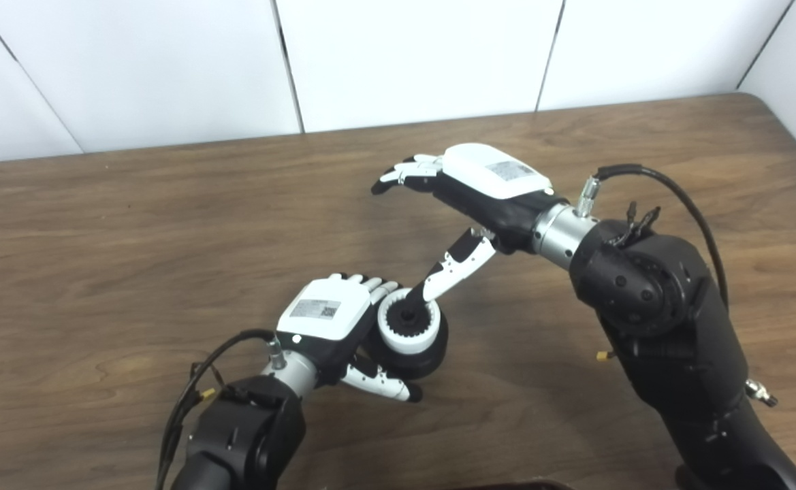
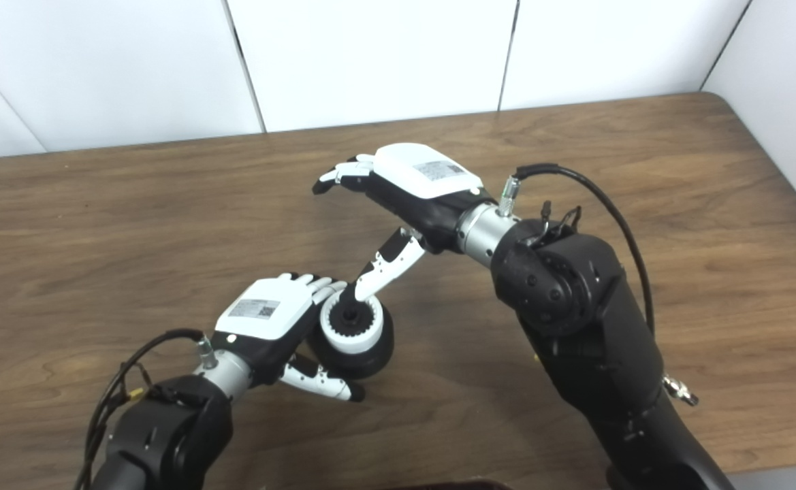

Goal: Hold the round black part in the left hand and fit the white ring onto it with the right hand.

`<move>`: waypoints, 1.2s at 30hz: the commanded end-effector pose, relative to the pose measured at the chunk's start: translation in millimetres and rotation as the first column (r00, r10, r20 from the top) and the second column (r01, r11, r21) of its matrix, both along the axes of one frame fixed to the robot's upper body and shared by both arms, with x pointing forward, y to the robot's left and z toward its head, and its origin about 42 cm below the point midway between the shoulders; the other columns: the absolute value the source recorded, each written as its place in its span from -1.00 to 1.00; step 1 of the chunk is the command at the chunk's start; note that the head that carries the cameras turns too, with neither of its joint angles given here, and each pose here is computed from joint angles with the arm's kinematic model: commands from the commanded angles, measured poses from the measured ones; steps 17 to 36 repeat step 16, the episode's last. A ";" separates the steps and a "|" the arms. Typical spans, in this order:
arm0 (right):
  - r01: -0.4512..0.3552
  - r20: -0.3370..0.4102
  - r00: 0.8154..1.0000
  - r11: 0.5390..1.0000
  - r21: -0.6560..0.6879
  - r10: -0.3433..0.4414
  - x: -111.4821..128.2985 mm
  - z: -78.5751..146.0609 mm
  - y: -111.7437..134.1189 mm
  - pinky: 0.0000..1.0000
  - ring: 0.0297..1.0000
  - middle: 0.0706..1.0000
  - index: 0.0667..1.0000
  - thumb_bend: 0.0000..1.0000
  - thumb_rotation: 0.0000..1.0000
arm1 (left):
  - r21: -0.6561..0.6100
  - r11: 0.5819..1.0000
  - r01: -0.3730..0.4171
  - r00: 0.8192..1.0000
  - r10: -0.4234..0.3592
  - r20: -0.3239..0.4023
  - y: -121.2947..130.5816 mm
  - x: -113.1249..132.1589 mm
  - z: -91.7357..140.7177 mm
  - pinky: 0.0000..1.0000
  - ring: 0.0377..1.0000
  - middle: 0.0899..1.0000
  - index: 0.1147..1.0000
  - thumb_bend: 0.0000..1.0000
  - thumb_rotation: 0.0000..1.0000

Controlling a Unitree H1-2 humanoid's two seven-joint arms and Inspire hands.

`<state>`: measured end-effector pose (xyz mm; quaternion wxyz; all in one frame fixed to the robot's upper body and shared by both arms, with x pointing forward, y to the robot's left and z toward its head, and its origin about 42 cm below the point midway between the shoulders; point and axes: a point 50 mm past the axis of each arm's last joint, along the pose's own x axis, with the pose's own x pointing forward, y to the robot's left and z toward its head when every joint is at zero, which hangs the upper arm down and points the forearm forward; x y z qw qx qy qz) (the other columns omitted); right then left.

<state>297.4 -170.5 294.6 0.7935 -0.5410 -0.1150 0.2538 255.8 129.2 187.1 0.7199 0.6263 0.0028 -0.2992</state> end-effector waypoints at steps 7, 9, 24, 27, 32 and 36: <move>0.005 0.082 0.997 1.000 0.009 -0.006 3.1 17.9 -4.4 0.88 0.89 0.80 0.66 1.00 -0.13 | -0.008 0.994 -0.107 0.994 0.107 0.028 19.7 16.4 32.6 1.00 1.00 0.96 0.99 1.00 0.00; 0.008 0.082 0.997 1.000 0.011 -0.009 3.1 18.1 -5.4 0.88 0.89 0.80 0.66 1.00 -0.12 | -0.020 0.992 -0.122 0.992 0.123 0.040 25.2 18.5 39.6 1.00 1.00 0.95 0.98 1.00 0.00; 0.022 0.084 0.996 0.999 0.038 -0.025 3.4 18.7 -11.8 0.90 0.89 0.79 0.65 1.00 -0.12 | -0.048 0.985 -0.168 0.981 0.171 0.088 49.7 26.3 67.5 1.00 1.00 0.96 1.00 1.00 -0.02; 0.022 0.084 0.996 0.999 0.038 -0.025 3.4 18.7 -11.8 0.90 0.89 0.79 0.65 1.00 -0.12 | -0.048 0.985 -0.168 0.981 0.171 0.088 49.7 26.3 67.5 1.00 1.00 0.96 1.00 1.00 -0.02; 0.022 0.084 0.996 0.999 0.038 -0.025 3.4 18.7 -11.8 0.90 0.89 0.79 0.65 1.00 -0.12 | -0.048 0.985 -0.168 0.981 0.171 0.088 49.7 26.3 67.5 1.00 1.00 0.96 1.00 1.00 -0.02; 0.022 0.084 0.996 0.999 0.038 -0.025 3.4 18.7 -11.8 0.90 0.89 0.79 0.65 1.00 -0.12 | -0.048 0.985 -0.168 0.981 0.171 0.088 49.7 26.3 67.5 1.00 1.00 0.96 1.00 1.00 -0.02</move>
